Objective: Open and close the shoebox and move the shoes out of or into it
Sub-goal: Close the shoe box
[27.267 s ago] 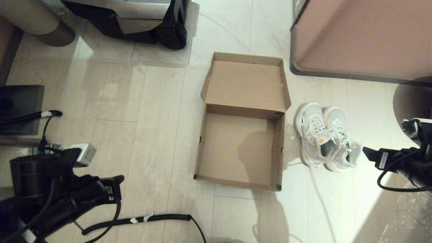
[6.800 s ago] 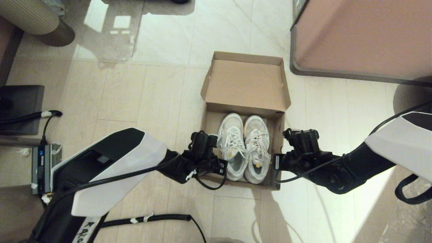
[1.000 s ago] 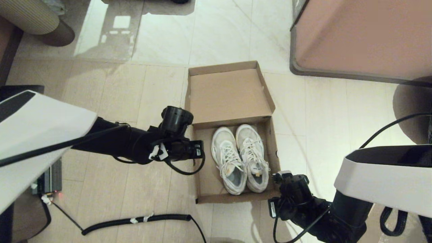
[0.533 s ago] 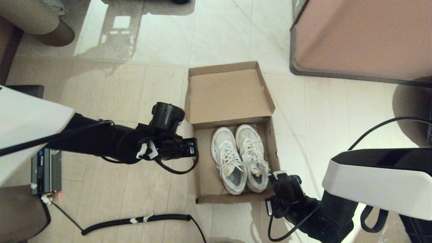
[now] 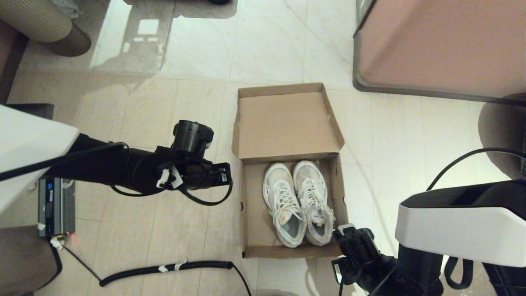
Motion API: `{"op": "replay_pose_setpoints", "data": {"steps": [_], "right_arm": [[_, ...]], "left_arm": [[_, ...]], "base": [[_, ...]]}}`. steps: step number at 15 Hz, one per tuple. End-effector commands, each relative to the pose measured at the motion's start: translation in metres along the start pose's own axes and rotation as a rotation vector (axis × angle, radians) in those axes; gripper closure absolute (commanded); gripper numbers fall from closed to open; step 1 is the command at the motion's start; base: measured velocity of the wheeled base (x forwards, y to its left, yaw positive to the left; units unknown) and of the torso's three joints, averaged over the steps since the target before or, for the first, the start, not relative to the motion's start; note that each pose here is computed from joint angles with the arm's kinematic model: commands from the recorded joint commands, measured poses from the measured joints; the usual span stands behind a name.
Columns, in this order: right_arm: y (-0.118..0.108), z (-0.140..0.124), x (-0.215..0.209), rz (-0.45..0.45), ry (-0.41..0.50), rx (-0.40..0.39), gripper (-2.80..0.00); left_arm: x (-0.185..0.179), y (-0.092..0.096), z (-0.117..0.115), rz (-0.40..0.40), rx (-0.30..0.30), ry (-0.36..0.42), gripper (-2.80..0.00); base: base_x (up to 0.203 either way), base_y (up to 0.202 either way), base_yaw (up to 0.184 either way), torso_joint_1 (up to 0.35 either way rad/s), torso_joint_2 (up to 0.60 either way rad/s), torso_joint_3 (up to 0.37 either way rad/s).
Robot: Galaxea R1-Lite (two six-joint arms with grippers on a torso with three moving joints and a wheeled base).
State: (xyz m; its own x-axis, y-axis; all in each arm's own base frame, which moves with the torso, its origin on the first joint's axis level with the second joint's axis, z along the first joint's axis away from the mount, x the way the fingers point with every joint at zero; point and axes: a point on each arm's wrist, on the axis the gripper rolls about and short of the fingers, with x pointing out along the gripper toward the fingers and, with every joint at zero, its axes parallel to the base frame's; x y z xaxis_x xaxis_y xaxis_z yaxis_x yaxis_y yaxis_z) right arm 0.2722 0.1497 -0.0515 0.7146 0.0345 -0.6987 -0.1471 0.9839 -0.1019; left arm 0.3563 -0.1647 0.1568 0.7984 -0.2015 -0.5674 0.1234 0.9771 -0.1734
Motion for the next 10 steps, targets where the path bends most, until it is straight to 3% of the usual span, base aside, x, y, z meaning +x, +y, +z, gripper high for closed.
{"op": "replay_pose_setpoints", "data": {"steps": [1, 6, 10], "right_arm": [[0.001, 0.009, -0.009, 0.012, -0.048, 0.007, 0.0], [-0.004, 0.066, -0.068, 0.091, -0.214, 0.06, 0.0], [-0.012, 0.153, -0.111, 0.139, -0.284, 0.167, 0.0]], "left_arm": [[0.003, 0.006, 0.001, 0.011, -0.009, 0.0, 0.0], [0.04, 0.013, 0.035, 0.001, -0.083, -0.089, 0.0], [0.073, 0.018, 0.067, -0.012, -0.141, -0.202, 0.0]], "base": [[0.0, 0.0, 0.0, 0.0, 0.0, 0.0], [0.0, 0.0, 0.0, 0.0, 0.0, 0.0], [0.0, 0.0, 0.0, 0.0, 0.0, 0.0]]}}
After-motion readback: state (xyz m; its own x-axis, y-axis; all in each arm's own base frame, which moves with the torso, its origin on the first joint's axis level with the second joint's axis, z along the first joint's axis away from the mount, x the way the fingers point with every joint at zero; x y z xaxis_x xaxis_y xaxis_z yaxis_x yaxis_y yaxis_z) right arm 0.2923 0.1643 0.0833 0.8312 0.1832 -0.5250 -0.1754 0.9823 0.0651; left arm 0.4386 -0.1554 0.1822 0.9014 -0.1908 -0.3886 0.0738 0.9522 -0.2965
